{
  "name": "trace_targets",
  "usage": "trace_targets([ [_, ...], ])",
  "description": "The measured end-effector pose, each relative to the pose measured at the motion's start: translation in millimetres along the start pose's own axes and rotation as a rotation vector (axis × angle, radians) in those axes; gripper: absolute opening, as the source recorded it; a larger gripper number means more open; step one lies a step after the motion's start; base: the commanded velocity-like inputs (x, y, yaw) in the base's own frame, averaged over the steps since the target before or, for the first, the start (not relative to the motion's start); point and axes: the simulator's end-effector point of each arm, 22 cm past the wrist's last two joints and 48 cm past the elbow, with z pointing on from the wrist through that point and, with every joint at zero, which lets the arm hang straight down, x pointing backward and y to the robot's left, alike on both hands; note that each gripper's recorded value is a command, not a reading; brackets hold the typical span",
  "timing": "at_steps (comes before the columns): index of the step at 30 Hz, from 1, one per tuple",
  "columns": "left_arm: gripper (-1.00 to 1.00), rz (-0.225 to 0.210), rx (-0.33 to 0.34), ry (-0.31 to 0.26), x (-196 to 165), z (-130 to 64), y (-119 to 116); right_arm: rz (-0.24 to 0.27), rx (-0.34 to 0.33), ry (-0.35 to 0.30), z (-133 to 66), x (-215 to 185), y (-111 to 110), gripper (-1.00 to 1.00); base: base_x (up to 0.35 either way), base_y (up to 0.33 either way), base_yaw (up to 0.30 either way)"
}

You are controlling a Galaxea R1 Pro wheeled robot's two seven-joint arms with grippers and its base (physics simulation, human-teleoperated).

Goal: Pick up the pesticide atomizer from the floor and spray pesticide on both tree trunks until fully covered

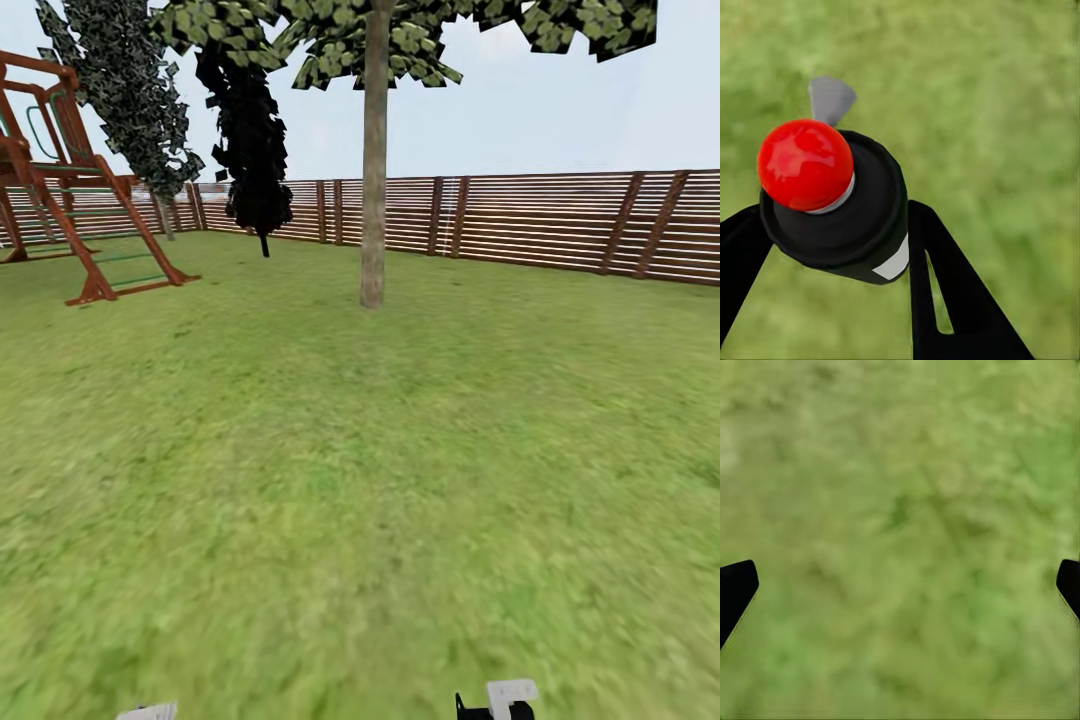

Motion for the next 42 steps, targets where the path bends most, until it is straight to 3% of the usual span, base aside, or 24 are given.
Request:
trace_targets([
  [42, -1.0, -0.002, -0.005, -0.001, -0.5, 0.0, 2.8, 0.0, 0.0, 0.0, 0.0, 0.0, 0.0, 1.0, 0.34, 0.0, 0.0],
])
